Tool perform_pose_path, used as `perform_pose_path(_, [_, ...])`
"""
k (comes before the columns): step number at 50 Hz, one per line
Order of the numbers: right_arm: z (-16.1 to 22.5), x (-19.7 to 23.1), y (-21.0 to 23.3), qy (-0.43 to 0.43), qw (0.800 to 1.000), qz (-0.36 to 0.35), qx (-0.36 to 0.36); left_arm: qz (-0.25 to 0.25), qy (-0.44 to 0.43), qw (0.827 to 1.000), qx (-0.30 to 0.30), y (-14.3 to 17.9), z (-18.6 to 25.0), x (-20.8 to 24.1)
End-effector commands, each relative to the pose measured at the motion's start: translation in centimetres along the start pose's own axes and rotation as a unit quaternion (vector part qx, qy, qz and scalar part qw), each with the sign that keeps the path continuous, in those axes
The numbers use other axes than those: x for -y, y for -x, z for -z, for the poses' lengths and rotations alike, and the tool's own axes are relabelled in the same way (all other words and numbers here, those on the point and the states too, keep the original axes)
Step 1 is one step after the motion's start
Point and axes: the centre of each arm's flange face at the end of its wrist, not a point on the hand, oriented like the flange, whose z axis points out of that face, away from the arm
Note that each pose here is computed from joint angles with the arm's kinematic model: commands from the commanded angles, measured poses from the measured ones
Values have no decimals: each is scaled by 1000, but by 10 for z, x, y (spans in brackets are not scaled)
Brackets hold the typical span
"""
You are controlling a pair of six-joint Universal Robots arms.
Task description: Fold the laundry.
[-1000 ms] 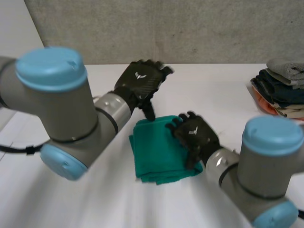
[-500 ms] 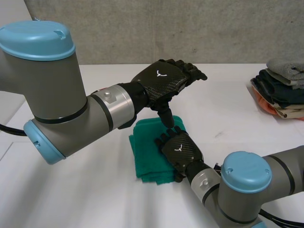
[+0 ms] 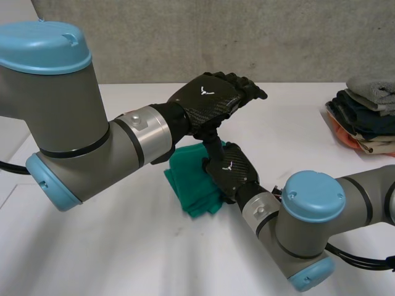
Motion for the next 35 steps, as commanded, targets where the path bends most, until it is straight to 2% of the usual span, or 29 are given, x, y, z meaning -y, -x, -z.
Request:
perform_pose_path(1, [-4,-6,2,10,1000,-1,9,4,8,1000,-1,0,1,-5])
perform_pose_path(10, [-14,6,-7,-17,1000,4,-7,4,7,1000,7,5,2,-5])
perform_pose_path(17, [-40,37,-68,-88,992,19,-90,-9,-17,999,32,21,12,16])
perform_pose_path(21, [-53,70,-128,-161,971,38,-170,-16,-30,998,47,30,18,26])
perform_pose_path(27, [-54,104,-229,-248,927,50,-278,-22,-40,997,62,38,25,36])
perform_pose_path(30, [-45,102,-287,-267,907,55,-322,-20,-39,997,63,39,25,35])
perform_pose_path(35, [-25,72,-357,-260,894,55,-361,-6,-32,998,61,38,26,30])
